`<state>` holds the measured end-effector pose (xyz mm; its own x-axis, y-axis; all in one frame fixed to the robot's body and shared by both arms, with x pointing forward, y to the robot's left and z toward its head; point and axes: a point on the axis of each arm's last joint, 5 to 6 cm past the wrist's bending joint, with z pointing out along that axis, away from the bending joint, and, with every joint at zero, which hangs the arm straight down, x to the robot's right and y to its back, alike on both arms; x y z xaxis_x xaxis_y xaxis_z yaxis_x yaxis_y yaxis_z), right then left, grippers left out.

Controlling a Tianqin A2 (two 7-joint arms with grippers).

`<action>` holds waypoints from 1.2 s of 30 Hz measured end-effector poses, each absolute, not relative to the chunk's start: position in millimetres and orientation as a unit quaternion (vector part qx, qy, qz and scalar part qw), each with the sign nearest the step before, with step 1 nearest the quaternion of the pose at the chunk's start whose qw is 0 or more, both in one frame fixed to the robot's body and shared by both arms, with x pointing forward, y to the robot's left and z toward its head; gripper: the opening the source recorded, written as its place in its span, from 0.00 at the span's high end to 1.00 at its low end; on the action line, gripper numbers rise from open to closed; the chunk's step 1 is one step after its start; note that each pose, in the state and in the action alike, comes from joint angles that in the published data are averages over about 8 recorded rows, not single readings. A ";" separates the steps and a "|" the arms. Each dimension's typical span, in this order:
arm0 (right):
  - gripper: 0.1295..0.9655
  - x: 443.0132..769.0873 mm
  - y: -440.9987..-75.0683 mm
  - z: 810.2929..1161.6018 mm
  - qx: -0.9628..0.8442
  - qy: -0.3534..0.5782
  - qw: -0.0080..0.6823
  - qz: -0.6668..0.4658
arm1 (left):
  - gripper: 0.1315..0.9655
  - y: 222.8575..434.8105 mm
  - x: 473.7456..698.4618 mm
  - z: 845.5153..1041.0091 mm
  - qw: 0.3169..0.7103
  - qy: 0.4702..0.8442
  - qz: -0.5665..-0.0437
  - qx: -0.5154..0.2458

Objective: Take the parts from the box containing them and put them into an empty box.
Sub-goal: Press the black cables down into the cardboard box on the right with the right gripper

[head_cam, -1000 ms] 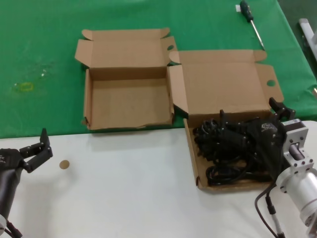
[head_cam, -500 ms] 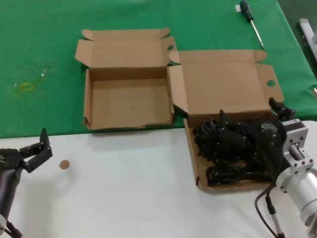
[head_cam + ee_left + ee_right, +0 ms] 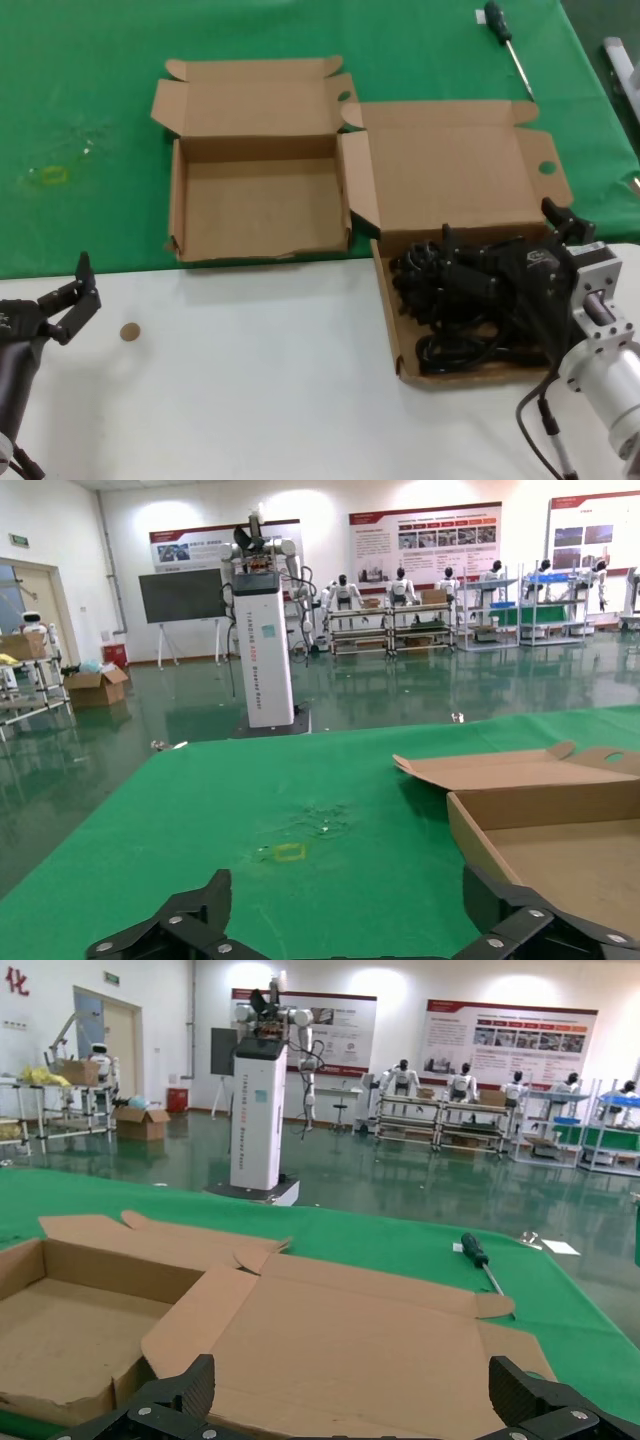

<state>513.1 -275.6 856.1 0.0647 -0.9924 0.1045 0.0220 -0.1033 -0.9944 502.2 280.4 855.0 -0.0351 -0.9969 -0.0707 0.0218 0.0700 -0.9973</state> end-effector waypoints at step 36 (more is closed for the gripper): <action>0.00 513.7 -393.9 941.5 -0.802 0.116 0.375 -0.450 | 0.88 280.4 502.2 855.0 0.513 0.521 -0.496 -0.468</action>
